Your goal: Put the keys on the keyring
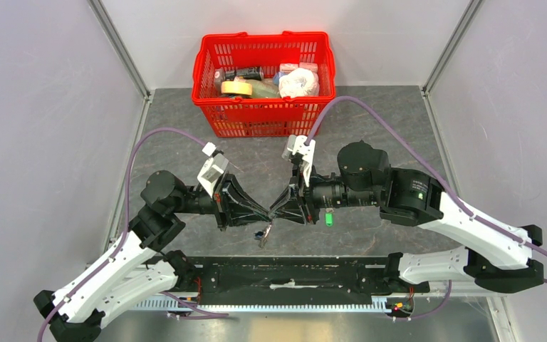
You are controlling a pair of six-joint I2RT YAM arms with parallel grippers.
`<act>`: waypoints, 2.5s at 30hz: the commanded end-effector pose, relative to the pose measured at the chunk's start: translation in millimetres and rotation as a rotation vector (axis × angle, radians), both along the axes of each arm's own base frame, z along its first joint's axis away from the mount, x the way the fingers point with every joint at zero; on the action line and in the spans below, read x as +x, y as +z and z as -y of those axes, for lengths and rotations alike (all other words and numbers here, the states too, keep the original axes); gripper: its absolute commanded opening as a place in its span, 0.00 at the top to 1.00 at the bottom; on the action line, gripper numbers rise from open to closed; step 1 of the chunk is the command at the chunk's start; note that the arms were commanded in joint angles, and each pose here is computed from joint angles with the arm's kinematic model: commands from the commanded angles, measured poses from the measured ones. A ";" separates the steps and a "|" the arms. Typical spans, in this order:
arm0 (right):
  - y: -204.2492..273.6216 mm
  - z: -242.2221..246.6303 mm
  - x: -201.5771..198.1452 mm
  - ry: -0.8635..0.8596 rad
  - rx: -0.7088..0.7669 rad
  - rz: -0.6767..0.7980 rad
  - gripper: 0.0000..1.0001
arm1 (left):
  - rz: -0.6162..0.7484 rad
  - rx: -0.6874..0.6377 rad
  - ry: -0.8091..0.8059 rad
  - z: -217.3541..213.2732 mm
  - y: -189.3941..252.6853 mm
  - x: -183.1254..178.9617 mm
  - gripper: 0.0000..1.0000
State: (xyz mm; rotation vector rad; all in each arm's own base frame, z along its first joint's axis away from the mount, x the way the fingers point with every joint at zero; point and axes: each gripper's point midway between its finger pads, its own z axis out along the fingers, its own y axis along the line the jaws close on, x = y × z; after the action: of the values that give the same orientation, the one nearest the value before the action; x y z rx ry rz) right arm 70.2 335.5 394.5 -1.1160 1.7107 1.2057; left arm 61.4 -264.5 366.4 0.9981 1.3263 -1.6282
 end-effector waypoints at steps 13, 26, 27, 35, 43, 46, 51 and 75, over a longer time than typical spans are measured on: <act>4.0 -4.0 -6.5 0.033 0.017 -0.012 0.85 | 0.081 -0.052 0.013 -4.0 22.7 -2.3 0.98; 1.7 -7.4 -7.1 0.043 0.006 -0.018 0.93 | 0.086 -0.052 0.011 -4.1 24.1 -2.7 0.98; 3.1 -7.3 -6.4 0.041 0.009 -0.015 0.98 | 0.087 -0.052 0.011 -4.0 24.0 -2.5 0.98; 10.0 -4.8 -4.7 0.025 0.035 0.001 1.00 | 0.087 -0.047 0.009 -4.8 21.6 -3.7 0.98; 10.4 3.2 6.6 -0.061 0.043 0.009 1.00 | 0.095 -0.012 0.147 -10.3 14.9 13.4 0.60; 7.8 7.4 16.2 -0.123 0.033 0.017 1.00 | 0.071 0.042 0.262 -14.3 3.8 31.3 0.56; 2.4 10.9 30.5 -0.215 0.021 0.013 1.00 | 0.046 0.081 0.401 -19.8 -7.6 54.7 0.49; -12.5 -3.6 91.2 -0.595 0.026 -0.086 1.00 | 0.090 0.062 0.533 -18.8 -25.0 86.3 0.36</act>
State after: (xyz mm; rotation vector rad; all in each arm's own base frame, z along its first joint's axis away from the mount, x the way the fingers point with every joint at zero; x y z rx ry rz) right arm 150.8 330.3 352.4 -0.5933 1.9584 0.8557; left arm 144.3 -247.2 326.1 0.6586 1.5400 -1.1638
